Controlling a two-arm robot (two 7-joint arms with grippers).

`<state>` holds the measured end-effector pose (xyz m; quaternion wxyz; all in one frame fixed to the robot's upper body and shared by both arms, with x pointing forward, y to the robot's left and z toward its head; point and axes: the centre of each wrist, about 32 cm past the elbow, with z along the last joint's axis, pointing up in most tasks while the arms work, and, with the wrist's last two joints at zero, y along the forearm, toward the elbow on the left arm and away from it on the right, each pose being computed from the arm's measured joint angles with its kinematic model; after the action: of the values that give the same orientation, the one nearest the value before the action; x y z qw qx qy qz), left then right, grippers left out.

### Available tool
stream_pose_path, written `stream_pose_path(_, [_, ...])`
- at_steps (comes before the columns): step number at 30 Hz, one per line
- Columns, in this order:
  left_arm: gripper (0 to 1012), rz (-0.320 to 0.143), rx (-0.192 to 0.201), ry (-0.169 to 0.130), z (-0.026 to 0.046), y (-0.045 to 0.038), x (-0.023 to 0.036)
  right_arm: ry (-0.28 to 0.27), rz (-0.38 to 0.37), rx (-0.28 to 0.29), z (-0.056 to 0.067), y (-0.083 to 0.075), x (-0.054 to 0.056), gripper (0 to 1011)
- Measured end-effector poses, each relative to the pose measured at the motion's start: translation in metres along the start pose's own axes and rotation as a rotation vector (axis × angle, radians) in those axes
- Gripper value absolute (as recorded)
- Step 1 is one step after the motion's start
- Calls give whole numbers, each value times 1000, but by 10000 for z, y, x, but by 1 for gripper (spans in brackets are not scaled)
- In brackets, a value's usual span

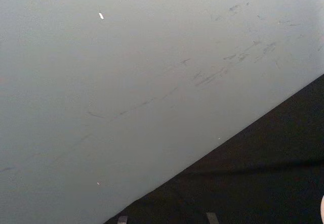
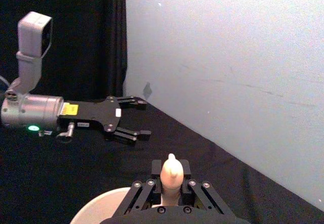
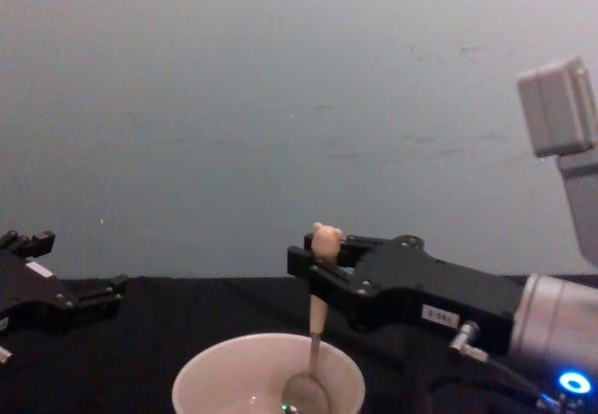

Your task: Pick up the stirring spoon with one hand, stir inside the cup, then place it back in its original position.

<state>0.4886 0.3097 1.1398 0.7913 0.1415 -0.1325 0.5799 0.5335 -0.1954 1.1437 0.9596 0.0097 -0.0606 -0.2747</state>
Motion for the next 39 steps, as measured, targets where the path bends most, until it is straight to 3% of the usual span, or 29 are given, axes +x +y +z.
stream_pose_path(5, [1001, 0, 0, 0, 0, 0, 0, -4, 32, -5, 13, -112, -49, 209])
stream_pose_path(12, [1001, 0, 0, 0, 0, 0, 0, 4, 84, -7, 18, -153, -153, 209])
stream_pose_path(22, [1001, 0, 0, 0, 0, 0, 0, 28, 135, 16, 22, 16, -282, 209])
stream_pose_path(26, [1001, 0, 0, 0, 0, 0, 0, 23, 123, 19, 9, 101, -273, 209])
stream_pose_path(32, [1001, 0, 0, 0, 0, 0, 0, -7, 66, 25, -8, 260, -174, 209])
stream_pose_path(39, [1001, 0, 0, 0, 0, 0, 0, -29, 18, 21, -23, 275, -68, 209])
